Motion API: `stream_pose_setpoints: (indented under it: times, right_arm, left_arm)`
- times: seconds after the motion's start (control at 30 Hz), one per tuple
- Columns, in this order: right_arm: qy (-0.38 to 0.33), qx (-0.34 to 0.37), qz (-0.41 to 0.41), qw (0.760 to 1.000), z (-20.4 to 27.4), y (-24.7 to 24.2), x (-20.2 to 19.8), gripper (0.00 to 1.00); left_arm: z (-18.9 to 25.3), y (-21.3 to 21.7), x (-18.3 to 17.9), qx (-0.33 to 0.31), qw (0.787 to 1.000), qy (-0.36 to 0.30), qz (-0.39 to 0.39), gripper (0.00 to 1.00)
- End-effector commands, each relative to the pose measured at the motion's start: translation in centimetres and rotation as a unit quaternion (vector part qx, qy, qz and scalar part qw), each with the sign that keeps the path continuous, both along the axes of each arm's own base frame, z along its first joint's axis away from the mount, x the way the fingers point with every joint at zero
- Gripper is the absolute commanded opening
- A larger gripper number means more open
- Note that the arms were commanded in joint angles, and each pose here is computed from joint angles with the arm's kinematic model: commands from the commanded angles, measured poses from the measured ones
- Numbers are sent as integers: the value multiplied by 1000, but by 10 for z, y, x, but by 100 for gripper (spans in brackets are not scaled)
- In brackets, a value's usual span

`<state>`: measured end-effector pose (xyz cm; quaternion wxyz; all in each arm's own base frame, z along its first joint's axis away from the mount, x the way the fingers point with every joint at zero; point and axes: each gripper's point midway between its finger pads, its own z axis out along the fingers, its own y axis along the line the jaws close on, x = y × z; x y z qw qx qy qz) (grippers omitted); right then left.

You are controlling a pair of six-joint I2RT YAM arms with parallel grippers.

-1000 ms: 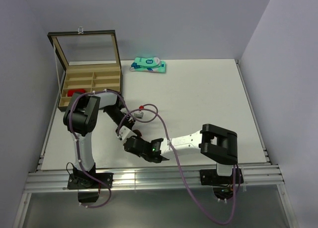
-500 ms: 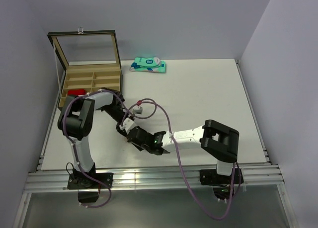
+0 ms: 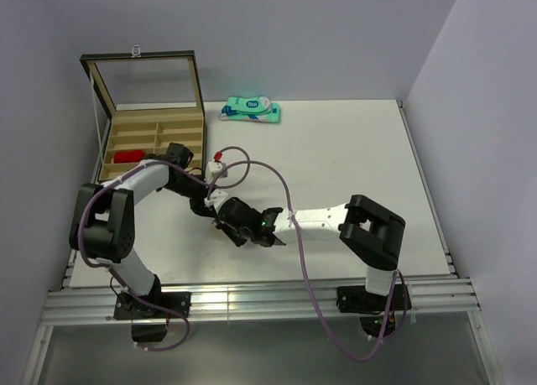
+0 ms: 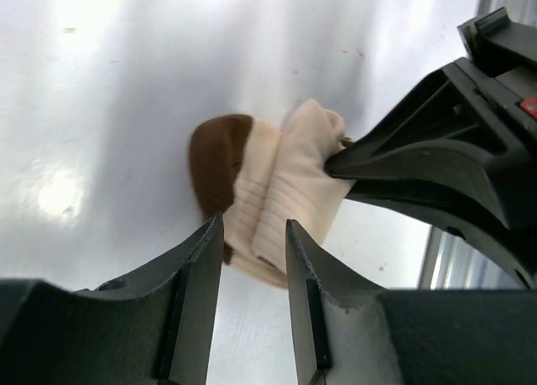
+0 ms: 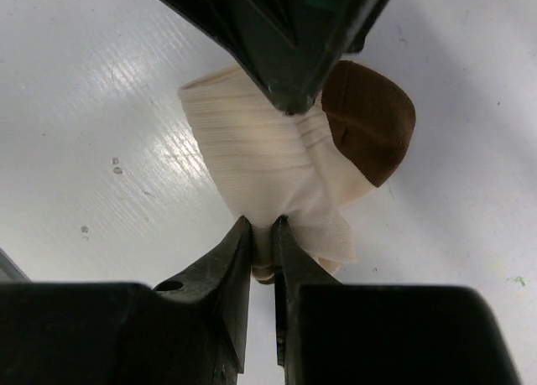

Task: Roll the socks
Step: Roll the sock at the center of the board.

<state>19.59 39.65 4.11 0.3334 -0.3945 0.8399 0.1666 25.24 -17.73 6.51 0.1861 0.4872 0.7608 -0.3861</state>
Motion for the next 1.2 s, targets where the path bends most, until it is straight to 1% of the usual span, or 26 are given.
stream_pose_setpoints:
  times: [0.0,0.03,0.07,0.13,0.17,0.27,0.37,0.43,0.47,0.53,0.57,0.6,0.67,0.7,0.73,0.77,0.8,0.87,0.97,1.1,1.17]
  right_arm:
    - [60,-17,-3,998,-6,-6,-2,4]
    - [73,-18,2,997,-8,-5,-3,4]
    - [80,-19,-2,997,-5,-6,3,4]
    - [100,-18,-2,995,-4,-7,5,4]
    - [114,-19,2,993,-5,-9,3,4]
    - [137,-17,-7,990,-3,-13,13,4]
    - [168,-22,-5,986,-4,-16,18,4]
    - [180,-25,-4,983,-4,-12,23,5]
    - [193,-35,-6,980,-6,-18,23,5]
    - [210,-34,-2,977,-4,-11,27,5]
    - [223,-42,-7,974,-5,-16,28,5]
    - [232,-37,-2,972,-3,-11,31,5]
    - [248,-42,-7,968,-2,-14,32,6]
    - [251,-35,-9,967,3,-12,37,6]
    - [273,-26,-3,962,2,-9,33,6]
    - [279,-20,-5,960,7,-8,36,6]
    - [286,-16,-11,958,8,-11,41,7]
    - [308,-3,1,951,14,-7,38,7]
    - [335,13,9,942,20,-4,38,8]
    - [354,24,16,935,25,-5,40,8]
    - [362,25,17,932,25,-6,40,9]
  left_arm:
    - [25,3,18,-36,997,-62,35,40]
    - [31,5,28,-43,994,-90,47,40]
    - [38,13,29,-49,991,-100,72,40]
    - [48,22,37,-57,986,-128,93,41]
    - [61,29,46,-66,979,-153,117,41]
    - [72,41,54,-70,970,-182,146,43]
    - [83,46,50,-66,961,-220,152,44]
    - [90,48,53,-64,952,-255,155,48]
    - [93,49,50,-58,947,-278,149,48]
    - [94,49,48,-46,942,-300,141,50]
    - [92,46,46,-27,939,-321,124,50]
    - [85,43,40,-18,941,-318,113,50]
    - [74,34,30,3,938,-335,82,51]
    - [69,33,28,14,936,-343,74,51]
    - [68,28,28,17,930,-362,64,52]
    - [59,19,16,21,928,-370,39,52]
    - [54,19,15,33,924,-379,37,52]
    - [48,10,8,32,917,-399,14,54]
    - [33,8,5,48,908,-415,-9,55]
    - [20,7,2,56,900,-431,-37,56]
    - [14,5,-3,58,891,-447,-56,56]
